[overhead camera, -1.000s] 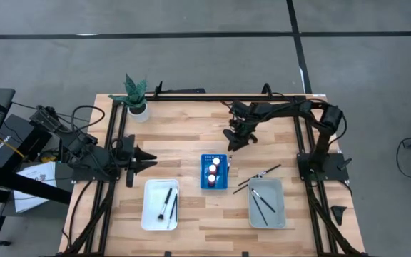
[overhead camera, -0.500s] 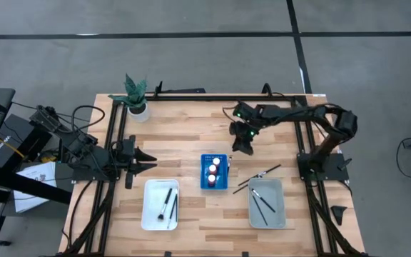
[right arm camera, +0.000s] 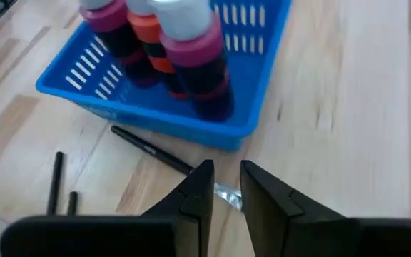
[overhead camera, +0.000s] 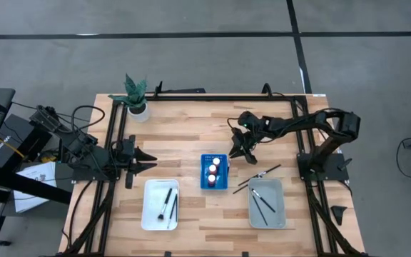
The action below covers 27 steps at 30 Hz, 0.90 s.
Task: Pick & Place Paint Supplies
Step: Put the top left eyeshadow brush into the gray bin
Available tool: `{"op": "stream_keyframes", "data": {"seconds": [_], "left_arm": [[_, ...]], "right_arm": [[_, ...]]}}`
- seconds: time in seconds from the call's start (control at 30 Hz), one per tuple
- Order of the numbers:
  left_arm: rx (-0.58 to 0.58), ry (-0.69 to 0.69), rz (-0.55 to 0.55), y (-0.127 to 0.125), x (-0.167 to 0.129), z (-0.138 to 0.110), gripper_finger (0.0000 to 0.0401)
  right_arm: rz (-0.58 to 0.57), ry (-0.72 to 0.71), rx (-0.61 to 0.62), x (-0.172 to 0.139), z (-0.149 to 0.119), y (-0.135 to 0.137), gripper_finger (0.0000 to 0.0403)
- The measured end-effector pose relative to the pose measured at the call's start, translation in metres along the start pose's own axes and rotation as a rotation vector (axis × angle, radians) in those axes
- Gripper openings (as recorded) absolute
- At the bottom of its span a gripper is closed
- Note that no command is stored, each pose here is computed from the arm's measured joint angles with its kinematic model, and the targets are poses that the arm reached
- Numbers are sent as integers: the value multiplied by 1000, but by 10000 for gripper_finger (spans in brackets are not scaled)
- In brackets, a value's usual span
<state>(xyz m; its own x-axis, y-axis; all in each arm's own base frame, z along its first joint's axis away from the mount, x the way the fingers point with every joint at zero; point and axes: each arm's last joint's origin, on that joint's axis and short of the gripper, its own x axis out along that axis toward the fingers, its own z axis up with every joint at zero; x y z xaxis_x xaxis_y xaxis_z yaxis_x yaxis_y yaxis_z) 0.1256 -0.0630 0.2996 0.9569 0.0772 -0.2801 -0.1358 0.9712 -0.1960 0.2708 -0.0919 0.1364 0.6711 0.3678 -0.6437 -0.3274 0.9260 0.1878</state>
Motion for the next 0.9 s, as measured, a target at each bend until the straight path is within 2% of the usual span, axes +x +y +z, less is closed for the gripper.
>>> {"op": "stream_keyframes", "data": {"seconds": [0.17,0.33,0.53,0.67,0.9], "left_arm": [[-1,-5,17,0,1,0,91],[-3,-7,16,-2,3,0,91],[2,0,10,-4,6,-1,91],[4,7,2,-4,6,-1,91],[6,12,-8,-5,6,-2,91]], "right_arm": [[-19,-22,-100,3,-10,-2,66],[-3,-37,-92,3,-10,-3,66],[29,-8,-85,22,-19,-3,66],[20,-44,-84,31,-18,-5,67],[27,-31,-112,32,-25,-10,92]]}}
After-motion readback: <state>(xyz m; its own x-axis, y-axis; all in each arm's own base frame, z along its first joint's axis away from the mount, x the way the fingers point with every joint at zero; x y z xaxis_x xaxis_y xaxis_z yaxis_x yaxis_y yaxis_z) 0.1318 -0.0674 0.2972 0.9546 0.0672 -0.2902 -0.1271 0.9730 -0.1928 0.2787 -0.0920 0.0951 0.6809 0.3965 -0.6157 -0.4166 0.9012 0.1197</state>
